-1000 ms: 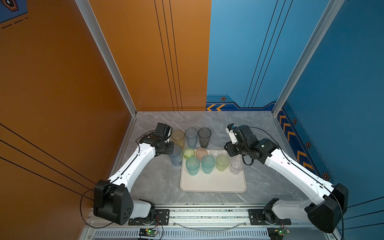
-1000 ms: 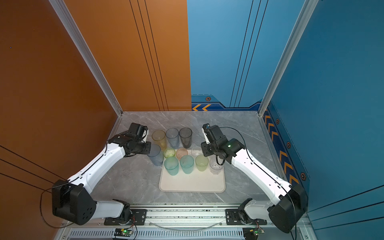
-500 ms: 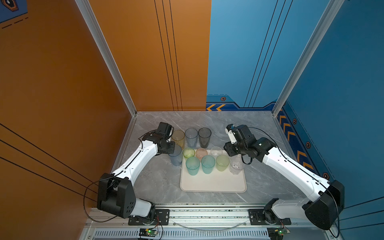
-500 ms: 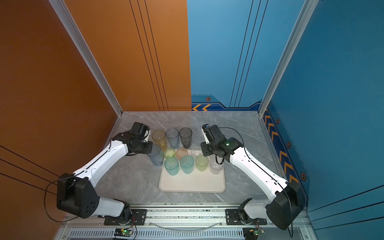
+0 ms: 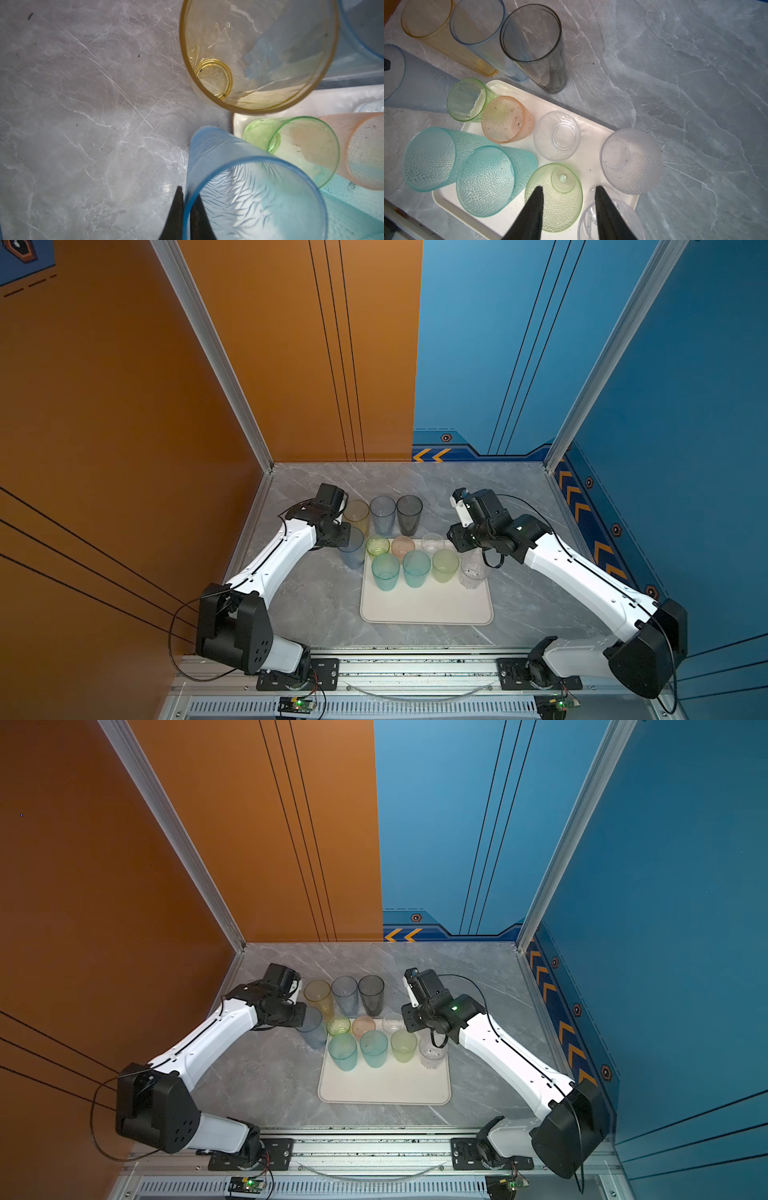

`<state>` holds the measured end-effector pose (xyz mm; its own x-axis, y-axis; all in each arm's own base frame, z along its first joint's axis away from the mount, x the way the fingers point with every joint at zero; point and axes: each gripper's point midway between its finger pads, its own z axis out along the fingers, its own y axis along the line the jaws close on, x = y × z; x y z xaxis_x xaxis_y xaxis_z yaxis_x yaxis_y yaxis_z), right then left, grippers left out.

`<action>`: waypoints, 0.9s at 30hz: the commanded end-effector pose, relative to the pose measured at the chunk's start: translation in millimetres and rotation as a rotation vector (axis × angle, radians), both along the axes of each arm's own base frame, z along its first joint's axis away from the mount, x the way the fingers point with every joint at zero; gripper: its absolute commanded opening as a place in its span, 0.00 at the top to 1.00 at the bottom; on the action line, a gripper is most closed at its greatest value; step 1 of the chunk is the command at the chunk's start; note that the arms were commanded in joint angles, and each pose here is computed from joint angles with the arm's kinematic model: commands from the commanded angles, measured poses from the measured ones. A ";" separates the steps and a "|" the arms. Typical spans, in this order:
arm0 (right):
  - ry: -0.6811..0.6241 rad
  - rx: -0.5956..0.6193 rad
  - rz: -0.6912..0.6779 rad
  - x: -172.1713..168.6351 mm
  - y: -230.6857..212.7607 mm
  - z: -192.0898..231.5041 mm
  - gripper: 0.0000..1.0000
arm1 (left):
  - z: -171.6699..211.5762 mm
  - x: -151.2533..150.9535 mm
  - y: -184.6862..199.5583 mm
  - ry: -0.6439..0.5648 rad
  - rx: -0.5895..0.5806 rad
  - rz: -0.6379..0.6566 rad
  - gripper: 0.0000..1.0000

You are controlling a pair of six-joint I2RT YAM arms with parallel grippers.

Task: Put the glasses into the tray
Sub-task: 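Close the left gripper on the rim of the light blue patterned cup, then lift the light blue cup with the left gripper while the right arm moves aside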

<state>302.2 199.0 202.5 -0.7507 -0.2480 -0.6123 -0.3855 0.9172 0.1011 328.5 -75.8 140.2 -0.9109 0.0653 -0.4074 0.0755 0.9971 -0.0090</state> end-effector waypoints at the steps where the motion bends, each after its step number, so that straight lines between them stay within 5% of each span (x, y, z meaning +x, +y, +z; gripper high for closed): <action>1: 0.013 0.008 0.006 -0.2 1.0 -7.1 0.60 | 13.0 -4.6 2.1 -0.008 -0.007 -0.006 1.00; 11: 0.000 0.014 -0.030 -2.2 -3.5 -7.5 0.60 | 40.0 -25.8 12.3 -0.076 0.003 0.003 1.00; 27: -0.177 0.080 -0.490 0.0 -115.2 21.1 0.60 | 149.3 -65.9 2.3 -0.324 -0.038 -0.091 1.00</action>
